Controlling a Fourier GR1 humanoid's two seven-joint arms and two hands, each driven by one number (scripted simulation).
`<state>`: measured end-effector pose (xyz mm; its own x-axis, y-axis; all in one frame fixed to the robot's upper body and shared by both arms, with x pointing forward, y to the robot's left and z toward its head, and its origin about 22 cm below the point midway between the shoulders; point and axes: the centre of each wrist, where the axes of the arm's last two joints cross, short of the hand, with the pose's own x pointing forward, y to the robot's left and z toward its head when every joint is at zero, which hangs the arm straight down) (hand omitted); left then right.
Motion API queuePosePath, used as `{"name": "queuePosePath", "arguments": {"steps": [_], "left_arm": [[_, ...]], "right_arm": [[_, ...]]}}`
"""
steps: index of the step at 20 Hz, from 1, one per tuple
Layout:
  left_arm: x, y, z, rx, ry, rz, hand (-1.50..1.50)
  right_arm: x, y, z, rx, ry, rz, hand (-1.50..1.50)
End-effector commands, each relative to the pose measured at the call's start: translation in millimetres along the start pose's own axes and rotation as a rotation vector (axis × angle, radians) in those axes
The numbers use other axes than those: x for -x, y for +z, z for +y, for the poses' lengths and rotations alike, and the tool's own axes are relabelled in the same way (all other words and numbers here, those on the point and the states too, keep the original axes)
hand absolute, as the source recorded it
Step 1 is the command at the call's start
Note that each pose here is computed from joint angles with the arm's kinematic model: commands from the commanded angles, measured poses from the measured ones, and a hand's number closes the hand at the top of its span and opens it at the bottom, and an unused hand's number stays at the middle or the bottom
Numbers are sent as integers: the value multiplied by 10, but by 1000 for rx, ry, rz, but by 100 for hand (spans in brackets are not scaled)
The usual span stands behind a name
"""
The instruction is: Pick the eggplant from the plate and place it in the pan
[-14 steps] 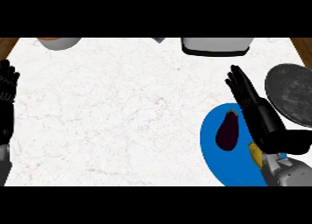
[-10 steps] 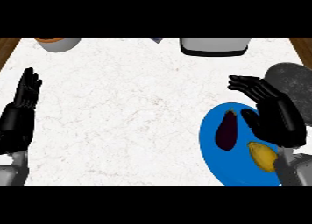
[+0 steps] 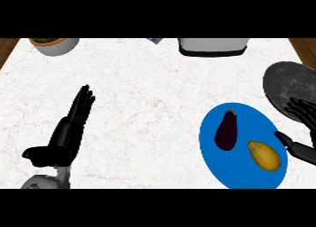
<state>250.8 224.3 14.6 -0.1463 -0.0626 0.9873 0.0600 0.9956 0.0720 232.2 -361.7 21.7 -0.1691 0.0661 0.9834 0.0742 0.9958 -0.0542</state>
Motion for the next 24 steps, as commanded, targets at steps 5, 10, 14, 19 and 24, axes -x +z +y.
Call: {"name": "queuePosePath", "arguments": {"steps": [5,10,14,19,24], "left_arm": [[0,63,-193,46,30,10,0],[15,68,-123,66,22,10,0],[-58,37,-244,66,28,9,0],[129,56,-323,92,26,13,0],[156,55,-97,56,38,11,0]], "right_arm": [[-96,263,-557,-80,254,24,-150],[-395,-213,-304,-200,377,81,-150],[-495,-454,-208,-326,482,180,-150],[-507,-729,118,-484,684,296,-150],[-353,-719,451,-615,816,351,-150]]}}
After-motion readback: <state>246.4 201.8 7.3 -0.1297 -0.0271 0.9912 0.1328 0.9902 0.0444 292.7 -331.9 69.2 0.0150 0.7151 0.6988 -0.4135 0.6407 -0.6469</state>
